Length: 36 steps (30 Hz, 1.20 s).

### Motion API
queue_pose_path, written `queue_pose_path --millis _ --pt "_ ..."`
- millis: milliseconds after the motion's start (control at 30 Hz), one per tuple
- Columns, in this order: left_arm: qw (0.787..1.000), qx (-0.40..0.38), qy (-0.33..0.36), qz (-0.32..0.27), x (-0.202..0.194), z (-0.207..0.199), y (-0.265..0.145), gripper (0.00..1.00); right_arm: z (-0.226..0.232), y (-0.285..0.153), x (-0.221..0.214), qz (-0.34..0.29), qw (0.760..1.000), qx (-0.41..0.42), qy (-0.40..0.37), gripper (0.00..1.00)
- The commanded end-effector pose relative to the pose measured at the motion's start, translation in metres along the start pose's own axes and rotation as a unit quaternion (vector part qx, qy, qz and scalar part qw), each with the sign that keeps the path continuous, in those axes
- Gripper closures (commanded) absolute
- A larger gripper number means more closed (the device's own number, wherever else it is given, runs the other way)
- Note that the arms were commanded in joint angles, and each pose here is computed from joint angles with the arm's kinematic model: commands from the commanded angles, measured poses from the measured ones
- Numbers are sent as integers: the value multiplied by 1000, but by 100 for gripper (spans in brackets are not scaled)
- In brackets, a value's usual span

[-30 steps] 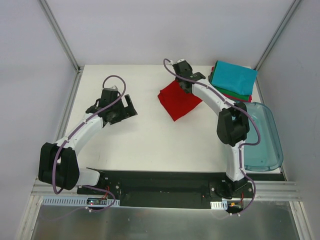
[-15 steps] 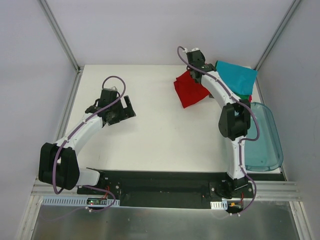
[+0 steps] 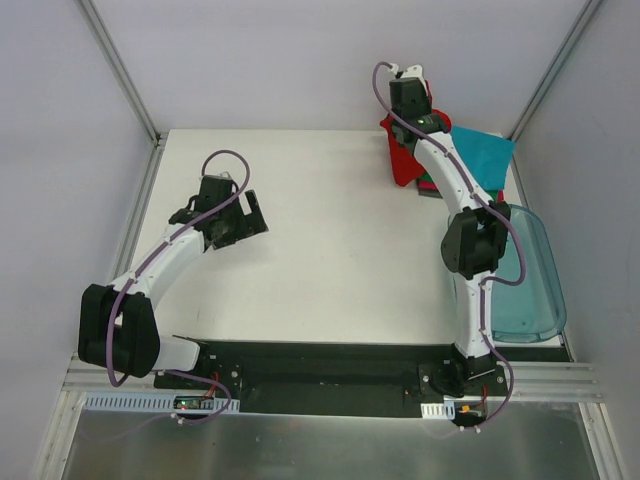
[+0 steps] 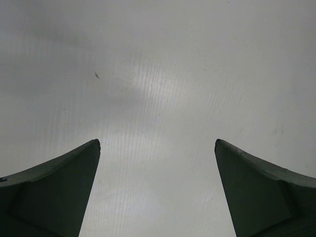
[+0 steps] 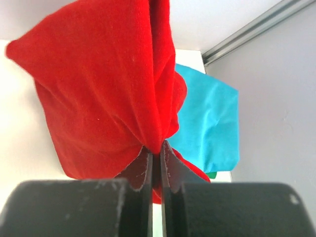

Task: Fold and stack the t-shirts
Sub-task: Put the neatly folded tshirt into the corner of the board with the right arm

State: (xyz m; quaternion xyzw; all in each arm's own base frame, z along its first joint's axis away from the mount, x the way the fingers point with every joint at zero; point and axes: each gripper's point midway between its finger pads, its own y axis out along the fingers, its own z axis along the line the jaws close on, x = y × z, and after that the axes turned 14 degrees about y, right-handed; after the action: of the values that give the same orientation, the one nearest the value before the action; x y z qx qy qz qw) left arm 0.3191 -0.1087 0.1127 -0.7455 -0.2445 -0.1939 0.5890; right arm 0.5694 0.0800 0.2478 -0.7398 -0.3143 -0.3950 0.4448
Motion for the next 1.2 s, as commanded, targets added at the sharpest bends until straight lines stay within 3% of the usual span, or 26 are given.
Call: queue_pose_path --millis 0,400,1167 --pt "1000 14 4 -17 17 5 -5 1 -42 -21 69 -82 992 -43 86 99" --pt "1000 13 6 -23 25 4 -8 1 -65 -37 114 -130 979 -16 155 99" --pt "1000 -8 -8 -3 29 -6 1 1 -140 -44 137 -156 966 -35 204 99"
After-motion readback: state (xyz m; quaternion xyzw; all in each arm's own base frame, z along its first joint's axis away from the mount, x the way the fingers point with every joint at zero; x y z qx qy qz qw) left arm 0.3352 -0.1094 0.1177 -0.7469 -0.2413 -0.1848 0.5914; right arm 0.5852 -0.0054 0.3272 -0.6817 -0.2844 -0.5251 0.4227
